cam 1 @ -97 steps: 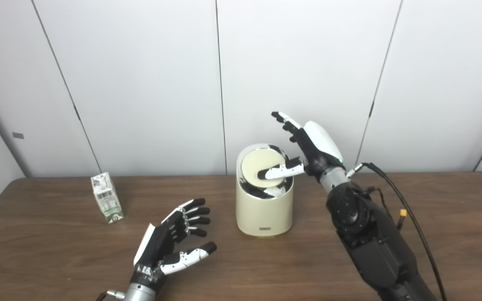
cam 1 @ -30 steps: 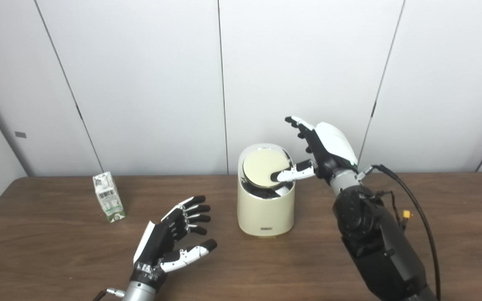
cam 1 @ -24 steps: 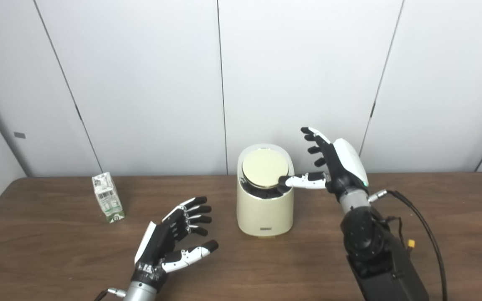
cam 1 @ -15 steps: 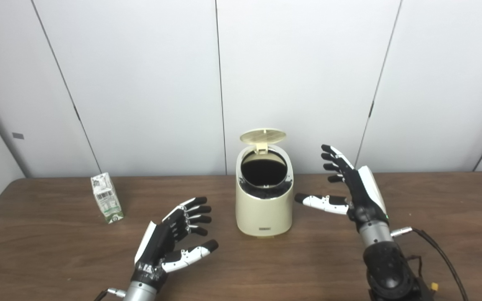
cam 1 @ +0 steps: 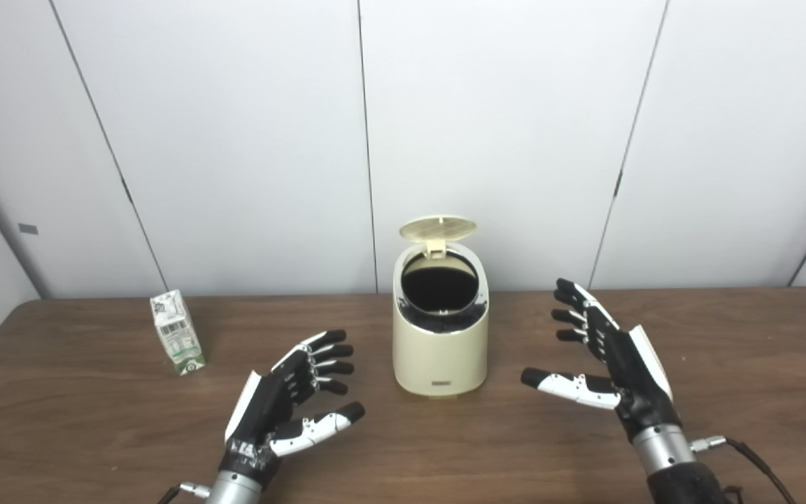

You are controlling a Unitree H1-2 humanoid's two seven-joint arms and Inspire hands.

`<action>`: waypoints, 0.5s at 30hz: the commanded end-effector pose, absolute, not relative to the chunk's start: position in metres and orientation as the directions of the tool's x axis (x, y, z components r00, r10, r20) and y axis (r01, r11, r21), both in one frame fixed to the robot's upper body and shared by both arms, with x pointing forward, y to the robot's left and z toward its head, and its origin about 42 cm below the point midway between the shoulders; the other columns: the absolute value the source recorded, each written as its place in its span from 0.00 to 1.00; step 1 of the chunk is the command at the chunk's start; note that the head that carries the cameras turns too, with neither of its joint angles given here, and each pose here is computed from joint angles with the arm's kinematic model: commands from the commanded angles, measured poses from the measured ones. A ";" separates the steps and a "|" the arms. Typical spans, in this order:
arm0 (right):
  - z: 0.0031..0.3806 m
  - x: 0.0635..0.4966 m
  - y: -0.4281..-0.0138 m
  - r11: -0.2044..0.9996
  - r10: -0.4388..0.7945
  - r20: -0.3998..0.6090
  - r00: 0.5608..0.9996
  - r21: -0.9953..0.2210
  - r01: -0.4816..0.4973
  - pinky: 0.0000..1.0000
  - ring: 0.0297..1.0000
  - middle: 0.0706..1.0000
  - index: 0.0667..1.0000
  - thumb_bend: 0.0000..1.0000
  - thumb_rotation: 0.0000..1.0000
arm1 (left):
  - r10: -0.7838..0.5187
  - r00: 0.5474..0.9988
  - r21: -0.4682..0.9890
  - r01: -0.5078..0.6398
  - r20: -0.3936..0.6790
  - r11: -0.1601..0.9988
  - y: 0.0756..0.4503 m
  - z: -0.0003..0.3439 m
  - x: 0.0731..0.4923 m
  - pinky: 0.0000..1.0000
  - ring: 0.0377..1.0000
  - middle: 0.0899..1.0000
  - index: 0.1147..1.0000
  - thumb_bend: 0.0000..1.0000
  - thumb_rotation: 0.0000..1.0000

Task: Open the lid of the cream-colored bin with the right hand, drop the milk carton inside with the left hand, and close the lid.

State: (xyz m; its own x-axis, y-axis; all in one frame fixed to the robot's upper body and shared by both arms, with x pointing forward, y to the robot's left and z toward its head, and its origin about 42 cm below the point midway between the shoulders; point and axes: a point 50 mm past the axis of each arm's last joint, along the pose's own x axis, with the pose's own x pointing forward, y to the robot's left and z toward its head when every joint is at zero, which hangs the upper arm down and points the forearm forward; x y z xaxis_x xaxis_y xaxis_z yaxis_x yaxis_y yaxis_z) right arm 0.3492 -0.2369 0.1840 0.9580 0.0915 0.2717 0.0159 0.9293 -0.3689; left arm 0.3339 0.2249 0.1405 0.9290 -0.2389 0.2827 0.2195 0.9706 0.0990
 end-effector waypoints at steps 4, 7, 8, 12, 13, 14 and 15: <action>0.191 0.347 -0.239 0.924 0.127 0.337 0.933 -0.382 0.013 0.71 0.82 0.89 0.90 0.90 0.30 | -0.251 0.902 0.121 0.222 0.352 0.968 0.224 0.159 0.342 0.62 0.72 0.76 0.83 0.73 0.16; 0.188 0.345 -0.238 0.927 0.132 0.326 0.936 -0.374 -0.001 0.73 0.84 0.90 0.91 0.90 0.31 | -0.250 0.901 0.113 0.224 0.353 0.968 0.225 0.159 0.343 0.62 0.72 0.76 0.83 0.73 0.15; 0.188 0.344 -0.238 0.927 0.135 0.324 0.936 -0.376 -0.004 0.74 0.84 0.90 0.91 0.90 0.30 | -0.250 0.901 0.114 0.224 0.354 0.968 0.225 0.159 0.343 0.62 0.72 0.76 0.83 0.73 0.15; 0.186 0.341 -0.241 0.929 0.136 0.316 0.939 -0.371 -0.009 0.74 0.85 0.91 0.91 0.89 0.27 | -0.253 0.899 0.127 0.222 0.357 0.967 0.221 0.157 0.343 0.61 0.71 0.76 0.83 0.73 0.14; 0.185 0.340 -0.242 0.929 0.135 0.316 0.939 -0.370 -0.009 0.74 0.85 0.91 0.92 0.89 0.27 | -0.255 0.898 0.129 0.223 0.357 0.966 0.219 0.156 0.343 0.61 0.71 0.76 0.83 0.73 0.14; 0.183 0.340 -0.245 0.927 0.138 0.317 0.938 -0.375 -0.009 0.74 0.85 0.91 0.92 0.88 0.27 | -0.256 0.899 0.130 0.223 0.356 0.966 0.217 0.154 0.343 0.61 0.71 0.76 0.83 0.73 0.14; 0.182 0.339 -0.247 0.925 0.141 0.315 0.938 -0.379 -0.012 0.74 0.85 0.91 0.93 0.86 0.26 | -0.258 0.898 0.130 0.226 0.356 0.965 0.214 0.153 0.343 0.61 0.71 0.75 0.82 0.73 0.13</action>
